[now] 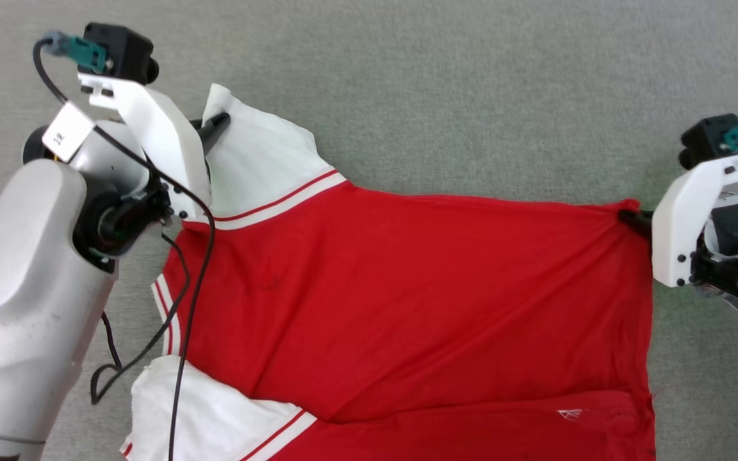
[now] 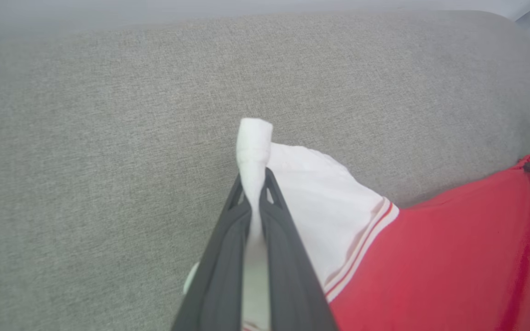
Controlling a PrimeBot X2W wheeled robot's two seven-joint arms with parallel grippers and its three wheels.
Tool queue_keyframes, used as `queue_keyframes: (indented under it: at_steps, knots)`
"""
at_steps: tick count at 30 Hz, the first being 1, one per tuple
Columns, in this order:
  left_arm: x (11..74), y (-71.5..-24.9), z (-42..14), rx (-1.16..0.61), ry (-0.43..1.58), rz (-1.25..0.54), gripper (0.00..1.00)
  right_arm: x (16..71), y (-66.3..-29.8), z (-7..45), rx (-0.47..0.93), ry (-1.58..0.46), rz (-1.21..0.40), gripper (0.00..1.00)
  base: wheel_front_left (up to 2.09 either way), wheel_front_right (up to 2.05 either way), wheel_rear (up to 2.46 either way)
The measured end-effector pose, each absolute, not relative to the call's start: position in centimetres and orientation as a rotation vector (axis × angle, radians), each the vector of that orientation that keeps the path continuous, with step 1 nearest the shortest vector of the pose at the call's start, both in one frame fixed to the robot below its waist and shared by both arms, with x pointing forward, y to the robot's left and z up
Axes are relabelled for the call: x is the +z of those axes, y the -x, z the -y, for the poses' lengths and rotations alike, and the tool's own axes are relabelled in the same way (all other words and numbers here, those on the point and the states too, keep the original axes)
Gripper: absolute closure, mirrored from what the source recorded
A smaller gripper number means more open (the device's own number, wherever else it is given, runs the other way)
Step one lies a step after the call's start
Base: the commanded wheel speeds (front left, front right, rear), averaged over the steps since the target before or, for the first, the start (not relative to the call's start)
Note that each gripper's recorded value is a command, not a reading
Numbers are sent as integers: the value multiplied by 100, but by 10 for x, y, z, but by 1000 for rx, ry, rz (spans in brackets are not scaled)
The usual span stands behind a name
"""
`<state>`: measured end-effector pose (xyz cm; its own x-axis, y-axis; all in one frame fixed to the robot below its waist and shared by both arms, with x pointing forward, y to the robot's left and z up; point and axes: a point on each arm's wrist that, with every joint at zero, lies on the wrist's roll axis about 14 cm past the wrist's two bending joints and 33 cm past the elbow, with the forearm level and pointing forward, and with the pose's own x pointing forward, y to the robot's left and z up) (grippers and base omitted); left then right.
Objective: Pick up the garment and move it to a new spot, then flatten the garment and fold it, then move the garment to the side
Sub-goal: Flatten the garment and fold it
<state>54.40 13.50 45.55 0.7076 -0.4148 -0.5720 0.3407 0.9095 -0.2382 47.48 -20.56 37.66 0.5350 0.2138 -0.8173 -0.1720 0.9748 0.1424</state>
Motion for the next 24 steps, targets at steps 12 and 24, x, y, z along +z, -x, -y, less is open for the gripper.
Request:
queue_keyframes:
  at_steps: [12,24]
  knots:
    - [479,-495,-174,-285,179,-534,100,434,-462,206,211,-40,-709,100,0,0,0]
    - [444,-382,-206,-114,320,-590,100,426,-388,184,238,-95,-710,100,0,0,0]
